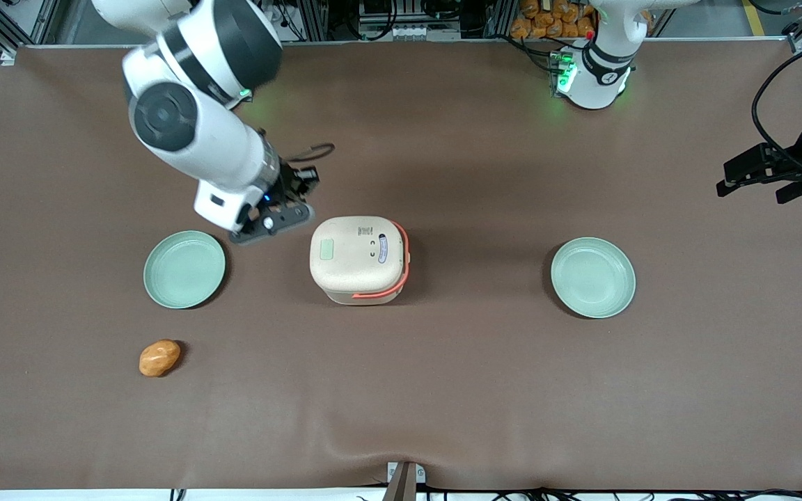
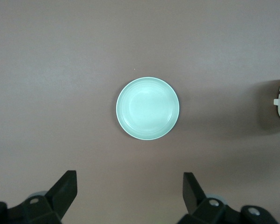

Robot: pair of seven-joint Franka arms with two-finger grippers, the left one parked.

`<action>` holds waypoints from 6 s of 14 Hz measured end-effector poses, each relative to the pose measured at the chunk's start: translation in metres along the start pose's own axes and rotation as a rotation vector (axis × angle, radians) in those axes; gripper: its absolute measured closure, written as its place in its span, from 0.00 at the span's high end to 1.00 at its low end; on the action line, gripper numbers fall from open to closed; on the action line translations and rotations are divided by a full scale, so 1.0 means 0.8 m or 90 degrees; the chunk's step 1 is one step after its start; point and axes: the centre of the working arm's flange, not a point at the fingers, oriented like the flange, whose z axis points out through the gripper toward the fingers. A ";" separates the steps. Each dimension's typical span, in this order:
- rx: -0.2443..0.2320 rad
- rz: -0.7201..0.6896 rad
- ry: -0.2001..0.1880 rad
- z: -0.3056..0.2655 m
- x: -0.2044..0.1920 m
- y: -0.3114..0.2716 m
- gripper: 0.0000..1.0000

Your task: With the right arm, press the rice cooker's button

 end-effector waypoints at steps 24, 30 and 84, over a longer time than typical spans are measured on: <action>-0.006 0.027 -0.010 0.148 0.076 0.020 0.01; -0.004 0.028 -0.003 0.140 0.076 0.021 0.01; -0.096 0.185 0.060 -0.261 -0.168 0.341 1.00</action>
